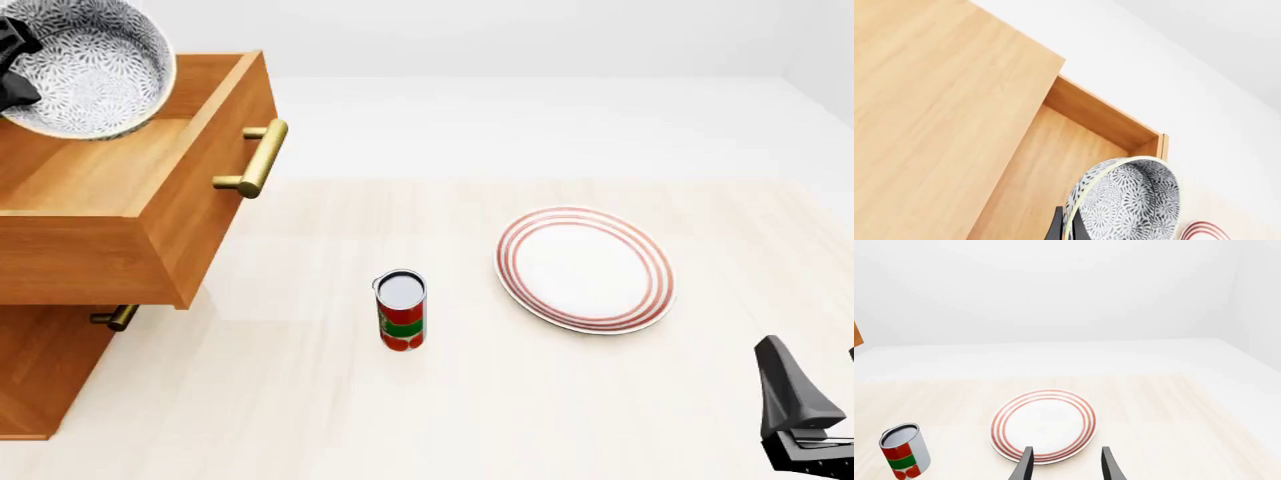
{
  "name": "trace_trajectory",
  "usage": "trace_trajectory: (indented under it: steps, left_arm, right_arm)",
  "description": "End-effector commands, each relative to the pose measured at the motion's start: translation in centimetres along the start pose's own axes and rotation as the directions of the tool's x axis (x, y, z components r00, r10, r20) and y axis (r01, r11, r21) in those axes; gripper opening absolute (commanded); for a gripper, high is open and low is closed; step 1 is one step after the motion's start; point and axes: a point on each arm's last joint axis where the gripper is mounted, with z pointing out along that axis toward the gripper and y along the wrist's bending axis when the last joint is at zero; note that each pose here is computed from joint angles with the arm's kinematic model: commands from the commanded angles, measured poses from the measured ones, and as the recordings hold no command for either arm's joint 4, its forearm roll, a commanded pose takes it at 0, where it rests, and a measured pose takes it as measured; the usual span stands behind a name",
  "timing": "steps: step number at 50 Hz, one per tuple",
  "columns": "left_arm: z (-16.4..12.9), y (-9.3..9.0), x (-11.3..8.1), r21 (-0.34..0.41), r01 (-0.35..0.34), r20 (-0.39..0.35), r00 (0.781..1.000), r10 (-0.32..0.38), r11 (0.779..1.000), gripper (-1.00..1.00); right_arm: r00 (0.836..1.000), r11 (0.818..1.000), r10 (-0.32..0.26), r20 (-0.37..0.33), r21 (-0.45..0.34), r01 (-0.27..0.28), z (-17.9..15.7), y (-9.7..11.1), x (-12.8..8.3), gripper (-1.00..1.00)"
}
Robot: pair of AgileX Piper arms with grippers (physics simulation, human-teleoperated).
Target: Put the bowl in the top drawer of the cabinet.
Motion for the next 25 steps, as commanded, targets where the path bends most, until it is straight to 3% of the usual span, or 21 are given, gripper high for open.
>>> trace_trajectory:
  steps: [1,25]
  left_arm:
    - [0.7,0.1,0.2,0.001,0.001,-0.001,1.000,-0.001,1.000,-1.00]
    - [2.0,0.3,0.1,-0.011,-0.005,-0.011,1.000,0.004,1.000,-1.00]
  right_arm:
    - [1.000,1.000,0.000,0.000,0.000,0.000,0.0,0.0,0.0,1.00]
    - [1.000,1.000,0.000,0.000,0.000,0.000,0.0,0.0,0.0,1.00]
